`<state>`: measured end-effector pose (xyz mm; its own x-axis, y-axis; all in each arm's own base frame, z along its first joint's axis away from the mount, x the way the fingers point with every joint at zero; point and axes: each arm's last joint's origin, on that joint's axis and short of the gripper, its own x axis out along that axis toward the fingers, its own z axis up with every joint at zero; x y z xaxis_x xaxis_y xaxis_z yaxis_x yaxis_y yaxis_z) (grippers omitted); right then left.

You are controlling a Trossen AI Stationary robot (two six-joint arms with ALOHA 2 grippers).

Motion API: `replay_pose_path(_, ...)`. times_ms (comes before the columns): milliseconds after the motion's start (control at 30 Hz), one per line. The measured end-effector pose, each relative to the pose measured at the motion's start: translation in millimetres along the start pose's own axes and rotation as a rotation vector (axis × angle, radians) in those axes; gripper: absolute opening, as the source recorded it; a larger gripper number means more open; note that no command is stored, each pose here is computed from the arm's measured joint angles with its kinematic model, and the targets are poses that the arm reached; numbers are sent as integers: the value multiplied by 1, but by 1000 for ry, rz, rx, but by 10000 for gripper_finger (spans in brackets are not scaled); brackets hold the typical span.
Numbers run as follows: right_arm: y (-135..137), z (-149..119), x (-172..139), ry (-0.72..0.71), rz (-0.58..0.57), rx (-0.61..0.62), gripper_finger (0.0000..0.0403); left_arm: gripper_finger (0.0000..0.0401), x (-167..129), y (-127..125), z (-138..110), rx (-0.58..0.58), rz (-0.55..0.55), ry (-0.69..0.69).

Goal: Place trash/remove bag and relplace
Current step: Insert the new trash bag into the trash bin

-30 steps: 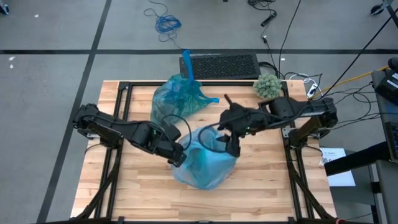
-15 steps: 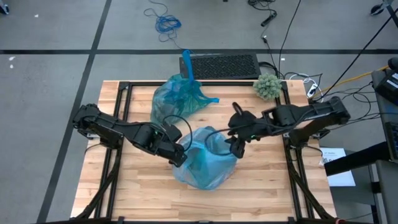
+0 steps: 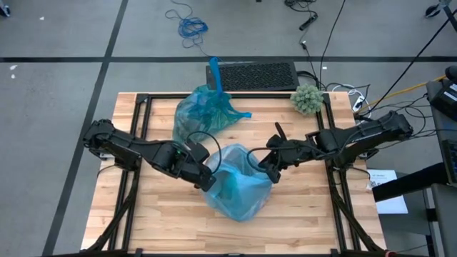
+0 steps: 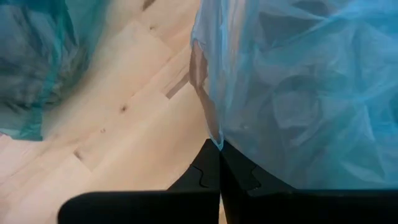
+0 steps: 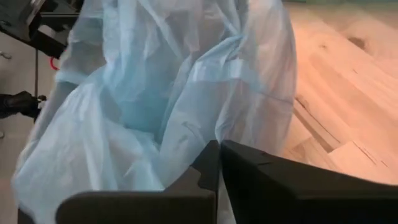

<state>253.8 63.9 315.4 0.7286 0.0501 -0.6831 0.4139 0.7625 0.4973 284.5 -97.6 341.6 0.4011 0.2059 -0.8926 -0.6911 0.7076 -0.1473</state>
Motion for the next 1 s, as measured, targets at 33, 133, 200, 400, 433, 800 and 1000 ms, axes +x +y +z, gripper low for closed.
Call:
replay_pose_path(33,0,0,-1,0,1,-2,3,0,0,0,0,1,3,-7)
replay_pose_path(133,0,0,-4,-1,11,-3,2,0,-1,-1,-1,8,15,-36)
replay_pose_path(200,0,0,-6,3,14,-5,1,0,-1,-1,-2,11,20,-51)
replay_pose_path(400,0,1,-13,-12,38,-3,0,0,-2,-2,-3,10,22,-58)
replay_pose_path(433,0,1,-14,-15,39,-5,0,0,-2,-2,-3,10,22,-58)
replay_pose_path(800,0,4,-29,-49,88,1,56,0,-2,-4,-2,-1,-1,-69)
replay_pose_path(1000,-2,11,-54,-138,168,7,108,0,-4,-6,-6,11,0,-86)
